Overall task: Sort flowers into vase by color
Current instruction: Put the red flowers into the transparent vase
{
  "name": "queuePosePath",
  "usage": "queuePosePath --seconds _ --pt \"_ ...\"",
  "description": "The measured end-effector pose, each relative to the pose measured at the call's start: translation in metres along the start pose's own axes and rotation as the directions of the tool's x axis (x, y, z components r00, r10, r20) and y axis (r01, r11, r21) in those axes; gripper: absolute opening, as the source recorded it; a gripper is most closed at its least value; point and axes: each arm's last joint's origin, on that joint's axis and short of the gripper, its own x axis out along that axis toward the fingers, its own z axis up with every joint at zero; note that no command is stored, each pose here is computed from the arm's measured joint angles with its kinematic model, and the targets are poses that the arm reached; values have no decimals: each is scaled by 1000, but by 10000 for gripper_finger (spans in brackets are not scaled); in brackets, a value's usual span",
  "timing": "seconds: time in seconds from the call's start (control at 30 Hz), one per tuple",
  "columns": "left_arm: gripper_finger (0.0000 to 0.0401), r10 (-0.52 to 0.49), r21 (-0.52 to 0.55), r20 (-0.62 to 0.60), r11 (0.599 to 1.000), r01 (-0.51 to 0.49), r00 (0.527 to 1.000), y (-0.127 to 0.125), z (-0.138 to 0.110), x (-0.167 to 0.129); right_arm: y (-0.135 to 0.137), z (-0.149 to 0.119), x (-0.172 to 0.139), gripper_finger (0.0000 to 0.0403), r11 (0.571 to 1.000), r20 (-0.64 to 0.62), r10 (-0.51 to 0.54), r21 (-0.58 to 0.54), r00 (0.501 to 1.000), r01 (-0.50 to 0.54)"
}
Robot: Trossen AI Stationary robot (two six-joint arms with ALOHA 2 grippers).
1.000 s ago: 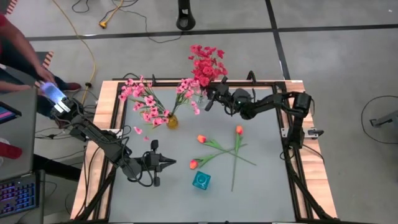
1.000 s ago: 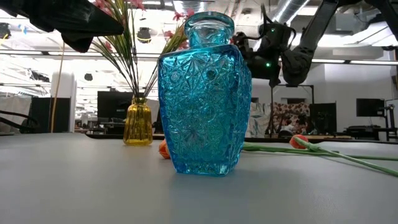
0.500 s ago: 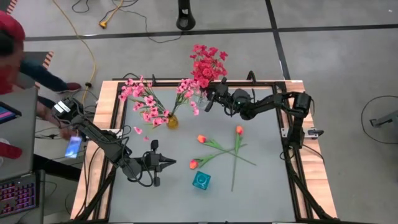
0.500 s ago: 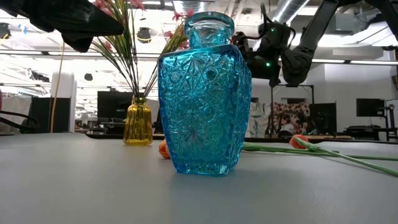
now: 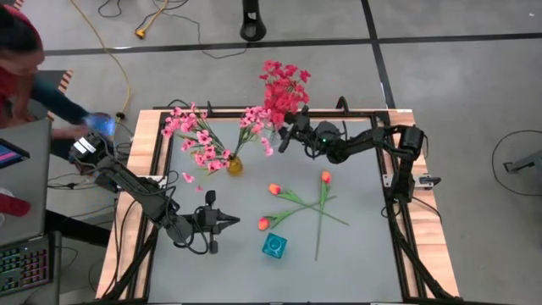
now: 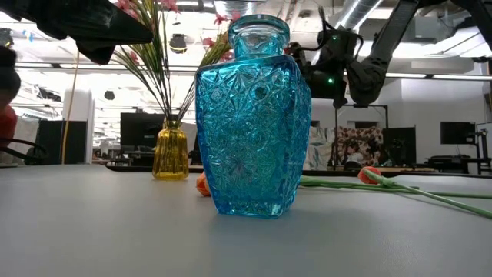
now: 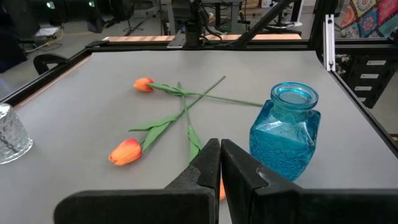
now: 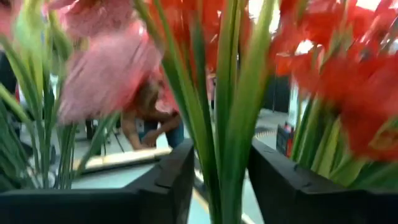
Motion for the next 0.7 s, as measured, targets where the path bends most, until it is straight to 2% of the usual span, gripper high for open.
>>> queuePosePath --seconds 0.13,0.27,0.7 --pt "1 0 0 0 1000 0 1000 0 0 0 5 -7 -1 208 1000 -72 -9 -6 997 8" --pt "1 0 0 0 1000 0 1000 0 0 0 8 -11 -2 228 1000 -122 2 -12 993 -3" --pt "1 -1 -2 0 1000 1 1000 0 0 0 10 -18 -3 232 999 -210 7 -30 978 -13"
